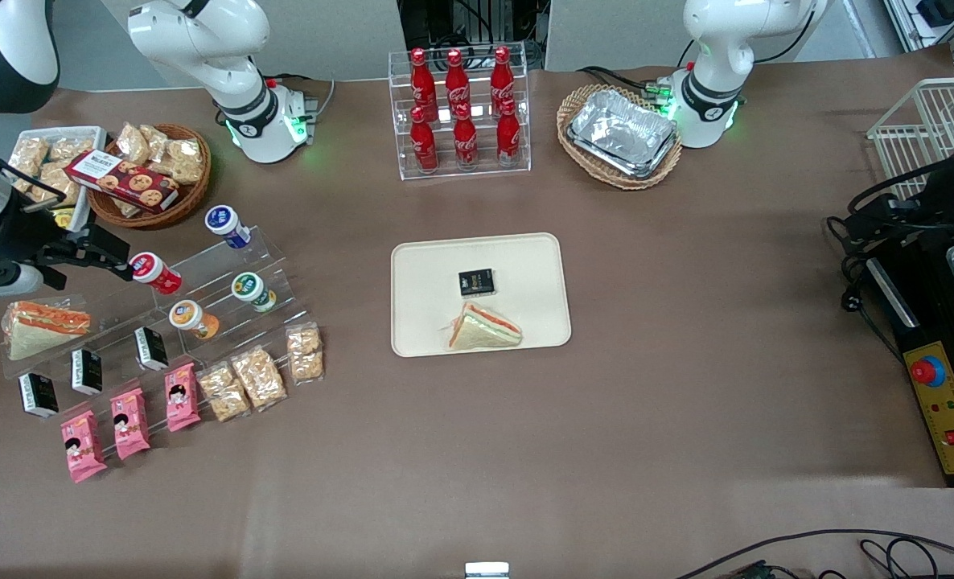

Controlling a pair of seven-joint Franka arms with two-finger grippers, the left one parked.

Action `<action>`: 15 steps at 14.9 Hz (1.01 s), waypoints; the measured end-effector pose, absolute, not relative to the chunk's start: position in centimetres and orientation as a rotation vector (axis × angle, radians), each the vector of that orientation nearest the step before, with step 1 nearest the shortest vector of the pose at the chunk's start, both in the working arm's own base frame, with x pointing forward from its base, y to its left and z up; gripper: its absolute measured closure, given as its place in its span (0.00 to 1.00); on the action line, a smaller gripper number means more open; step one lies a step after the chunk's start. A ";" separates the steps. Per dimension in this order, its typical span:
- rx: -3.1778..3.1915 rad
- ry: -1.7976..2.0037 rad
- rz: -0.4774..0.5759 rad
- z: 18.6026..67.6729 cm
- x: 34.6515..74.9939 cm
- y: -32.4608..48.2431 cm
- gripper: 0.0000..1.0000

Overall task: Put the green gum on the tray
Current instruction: 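Move the right gripper over the green-labelled gum bottle on the rack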

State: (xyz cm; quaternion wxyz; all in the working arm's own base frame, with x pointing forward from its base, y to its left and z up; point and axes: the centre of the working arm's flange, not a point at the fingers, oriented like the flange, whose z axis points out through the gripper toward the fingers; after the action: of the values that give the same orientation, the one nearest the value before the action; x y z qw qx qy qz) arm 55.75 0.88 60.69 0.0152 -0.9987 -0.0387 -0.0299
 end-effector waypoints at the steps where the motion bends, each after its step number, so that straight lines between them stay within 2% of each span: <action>1: -3.107 -0.127 -0.090 60.6 55.7 1.1 0.00; 6: -3.107 -0.134 -0.078 60.4 55.7 1.4 0.00; 9: -3.106 -0.155 -0.019 60.0 55.3 2.1 0.00; 15: -3.099 -0.254 0.033 59.4 54.8 4.8 0.00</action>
State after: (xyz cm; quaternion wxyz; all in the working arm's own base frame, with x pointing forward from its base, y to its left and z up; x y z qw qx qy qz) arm 54.80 4.81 59.43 0.0160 -0.9965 -0.0817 0.0107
